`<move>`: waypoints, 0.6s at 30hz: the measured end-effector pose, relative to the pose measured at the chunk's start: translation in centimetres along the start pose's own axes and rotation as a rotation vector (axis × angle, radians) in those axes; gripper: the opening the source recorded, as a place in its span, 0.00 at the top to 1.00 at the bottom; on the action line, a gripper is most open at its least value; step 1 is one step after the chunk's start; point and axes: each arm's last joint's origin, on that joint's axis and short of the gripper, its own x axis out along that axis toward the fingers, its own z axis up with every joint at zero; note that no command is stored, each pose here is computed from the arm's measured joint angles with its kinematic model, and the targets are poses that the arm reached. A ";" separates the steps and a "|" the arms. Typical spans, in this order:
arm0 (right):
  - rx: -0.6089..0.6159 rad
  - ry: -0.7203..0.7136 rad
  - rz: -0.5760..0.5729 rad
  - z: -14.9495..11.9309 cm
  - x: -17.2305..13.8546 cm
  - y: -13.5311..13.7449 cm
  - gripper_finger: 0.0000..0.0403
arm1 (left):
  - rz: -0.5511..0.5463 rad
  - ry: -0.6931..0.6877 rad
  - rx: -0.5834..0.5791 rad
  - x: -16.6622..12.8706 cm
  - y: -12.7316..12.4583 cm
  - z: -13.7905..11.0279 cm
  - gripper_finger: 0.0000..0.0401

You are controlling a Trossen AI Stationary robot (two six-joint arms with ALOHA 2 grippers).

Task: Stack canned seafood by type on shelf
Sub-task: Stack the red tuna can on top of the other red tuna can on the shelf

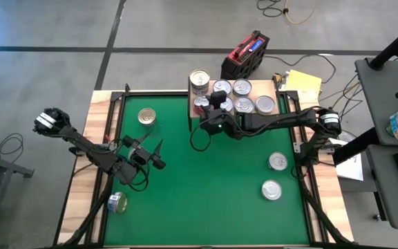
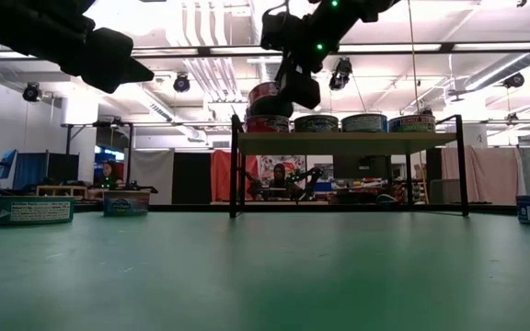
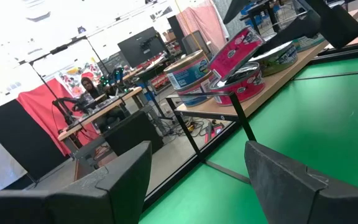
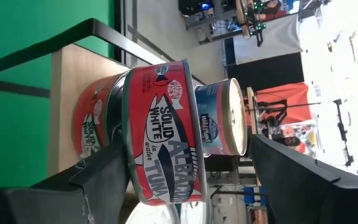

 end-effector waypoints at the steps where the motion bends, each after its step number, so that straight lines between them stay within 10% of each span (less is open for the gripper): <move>1: 0.011 0.002 0.002 0.0 0.0 0.0 0.24 | 0.000 0.000 0.000 0.0 0.0 0.0 0.40; 18: 0.284 -0.024 0.068 -1.1 1.5 -0.8 0.27 | 0.000 0.000 -0.004 0.0 0.0 0.0 0.40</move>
